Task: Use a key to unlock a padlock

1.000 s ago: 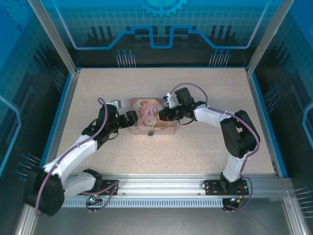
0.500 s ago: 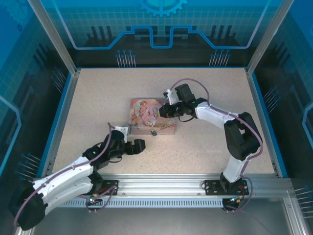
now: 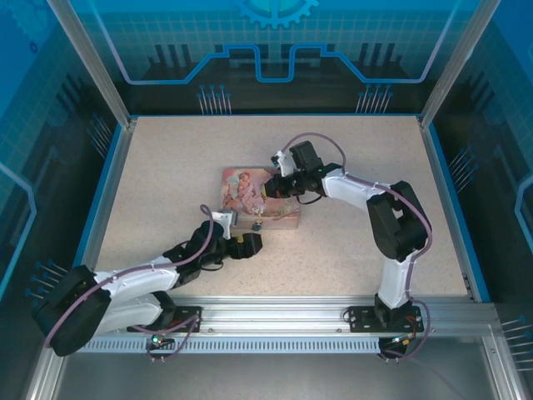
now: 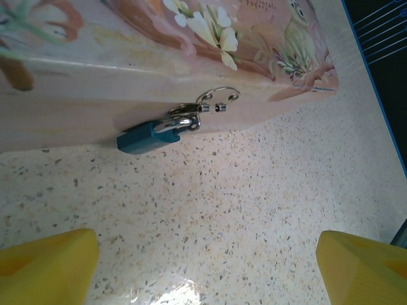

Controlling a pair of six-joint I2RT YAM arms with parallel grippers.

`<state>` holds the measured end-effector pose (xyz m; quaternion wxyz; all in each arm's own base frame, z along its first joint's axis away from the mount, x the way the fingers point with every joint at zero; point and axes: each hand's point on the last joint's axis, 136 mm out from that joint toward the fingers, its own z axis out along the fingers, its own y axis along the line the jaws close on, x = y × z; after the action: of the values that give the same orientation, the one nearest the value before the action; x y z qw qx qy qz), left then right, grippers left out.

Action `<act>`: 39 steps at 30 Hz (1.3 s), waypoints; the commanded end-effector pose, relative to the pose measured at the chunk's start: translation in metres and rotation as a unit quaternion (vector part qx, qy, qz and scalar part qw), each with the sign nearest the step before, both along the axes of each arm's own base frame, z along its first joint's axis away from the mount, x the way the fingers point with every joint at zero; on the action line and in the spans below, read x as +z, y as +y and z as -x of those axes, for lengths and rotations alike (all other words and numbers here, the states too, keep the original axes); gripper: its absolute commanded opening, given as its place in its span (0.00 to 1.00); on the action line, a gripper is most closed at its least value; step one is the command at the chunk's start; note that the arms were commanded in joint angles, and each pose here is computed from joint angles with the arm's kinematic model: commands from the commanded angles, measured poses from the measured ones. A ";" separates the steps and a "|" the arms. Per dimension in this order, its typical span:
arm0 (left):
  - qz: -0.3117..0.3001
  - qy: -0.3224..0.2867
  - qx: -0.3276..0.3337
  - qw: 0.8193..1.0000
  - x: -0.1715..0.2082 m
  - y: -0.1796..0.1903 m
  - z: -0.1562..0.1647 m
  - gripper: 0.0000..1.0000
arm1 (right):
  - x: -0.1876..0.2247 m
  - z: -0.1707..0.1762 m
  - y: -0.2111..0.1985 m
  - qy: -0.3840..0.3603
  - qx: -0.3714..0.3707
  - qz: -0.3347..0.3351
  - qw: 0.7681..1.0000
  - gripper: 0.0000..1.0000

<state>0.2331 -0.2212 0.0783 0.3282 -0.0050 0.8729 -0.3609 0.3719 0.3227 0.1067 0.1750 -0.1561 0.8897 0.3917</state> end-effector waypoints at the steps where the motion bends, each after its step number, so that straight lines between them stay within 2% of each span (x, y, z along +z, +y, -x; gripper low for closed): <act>1: 0.014 -0.009 0.006 1.000 0.005 -0.006 -0.007 0.90 | -0.035 0.007 -0.012 0.036 -0.008 0.063 0.997 0.00; 9: 0.024 -0.013 0.010 1.000 -0.005 -0.015 -0.016 0.91 | -0.062 0.026 -0.030 0.079 -0.006 0.110 0.991 0.00; 25: 0.013 -0.045 0.011 0.999 -0.011 -0.024 -0.031 0.91 | -0.085 0.038 -0.030 0.115 -0.003 0.079 0.990 0.00; 35: -0.015 -0.127 0.023 0.992 0.002 -0.023 -0.038 0.90 | -0.083 0.038 -0.029 0.110 0.003 0.072 0.991 0.00; 39: -0.028 -0.141 0.025 0.989 0.003 -0.025 -0.043 0.90 | -0.082 0.038 -0.029 0.108 0.002 0.069 0.992 0.00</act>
<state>0.2662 -0.2452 0.0708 0.4186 0.0226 0.8414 -0.3410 0.3702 0.3218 0.0997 0.1720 -0.1681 0.8799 0.4098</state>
